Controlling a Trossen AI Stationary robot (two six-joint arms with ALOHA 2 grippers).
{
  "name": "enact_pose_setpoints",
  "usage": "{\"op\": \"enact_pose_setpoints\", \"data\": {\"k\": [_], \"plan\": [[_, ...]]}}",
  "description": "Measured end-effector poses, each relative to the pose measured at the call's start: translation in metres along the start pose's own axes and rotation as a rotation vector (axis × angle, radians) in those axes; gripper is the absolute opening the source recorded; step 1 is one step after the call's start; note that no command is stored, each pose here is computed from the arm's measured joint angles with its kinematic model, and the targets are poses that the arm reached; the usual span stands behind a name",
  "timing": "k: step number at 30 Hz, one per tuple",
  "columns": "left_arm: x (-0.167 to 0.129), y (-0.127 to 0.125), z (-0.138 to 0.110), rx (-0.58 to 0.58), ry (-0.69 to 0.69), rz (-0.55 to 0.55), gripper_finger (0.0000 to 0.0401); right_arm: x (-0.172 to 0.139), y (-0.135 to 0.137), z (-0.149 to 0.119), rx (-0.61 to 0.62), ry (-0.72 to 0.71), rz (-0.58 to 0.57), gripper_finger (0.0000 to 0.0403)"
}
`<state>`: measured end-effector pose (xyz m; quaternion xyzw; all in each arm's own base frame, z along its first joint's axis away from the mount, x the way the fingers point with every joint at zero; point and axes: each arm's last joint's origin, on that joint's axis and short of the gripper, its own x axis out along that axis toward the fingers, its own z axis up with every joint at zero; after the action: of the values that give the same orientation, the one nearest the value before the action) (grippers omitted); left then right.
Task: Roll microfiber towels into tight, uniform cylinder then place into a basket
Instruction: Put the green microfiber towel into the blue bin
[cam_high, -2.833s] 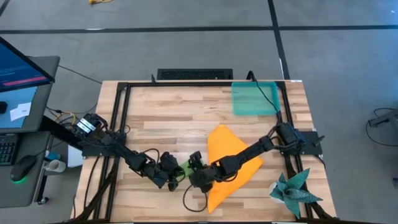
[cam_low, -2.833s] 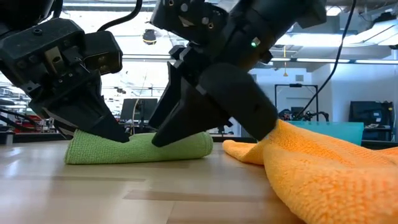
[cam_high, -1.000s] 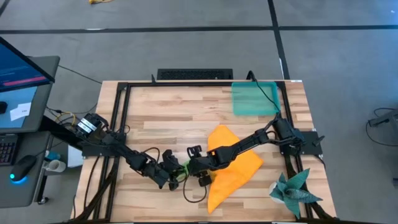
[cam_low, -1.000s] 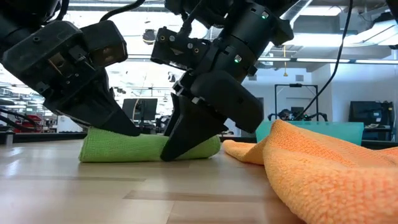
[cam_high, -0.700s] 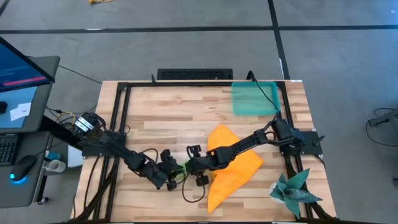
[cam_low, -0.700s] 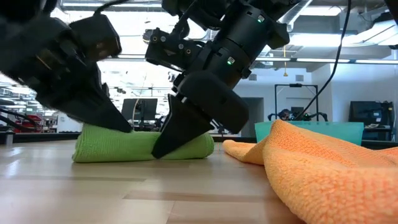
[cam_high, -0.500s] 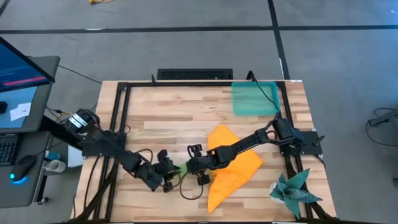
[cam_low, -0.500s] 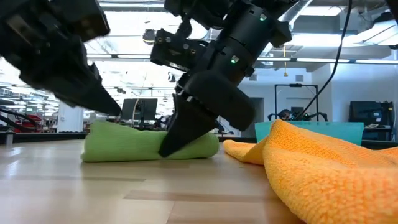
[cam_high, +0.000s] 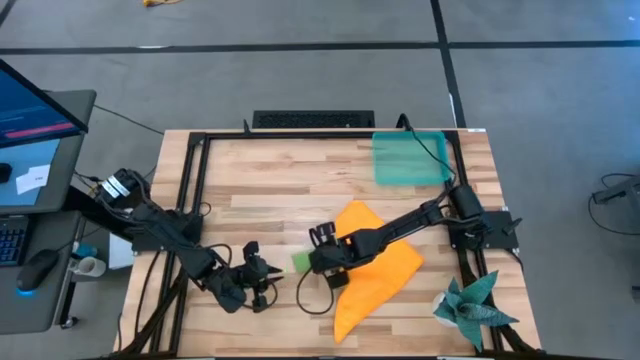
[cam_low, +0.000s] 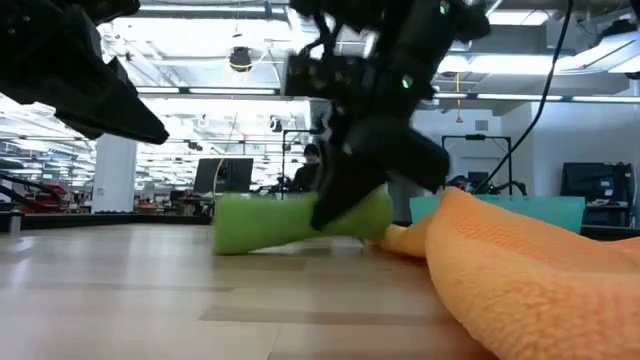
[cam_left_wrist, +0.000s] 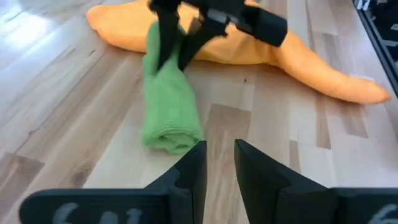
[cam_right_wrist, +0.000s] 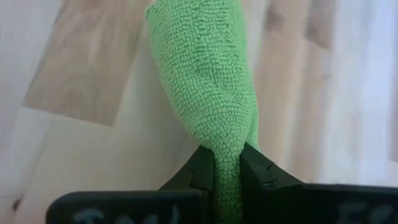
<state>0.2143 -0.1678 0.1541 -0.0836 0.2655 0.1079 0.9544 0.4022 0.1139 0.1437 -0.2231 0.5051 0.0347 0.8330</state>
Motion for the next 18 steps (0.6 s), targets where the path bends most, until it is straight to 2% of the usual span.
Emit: {"op": "enact_pose_setpoints", "data": {"k": [9, 18], "plan": [[0.000, 0.002, -0.003, -0.003, 0.013, 0.023, 0.0073, -0.036, -0.025, -0.002, 0.018, -0.016, -0.102, 0.0049], [0.000, 0.002, -0.004, -0.001, 0.018, 0.024, 0.0073, -0.082, -0.056, -0.031, 0.067, -0.019, -0.218, 0.0049]]}}
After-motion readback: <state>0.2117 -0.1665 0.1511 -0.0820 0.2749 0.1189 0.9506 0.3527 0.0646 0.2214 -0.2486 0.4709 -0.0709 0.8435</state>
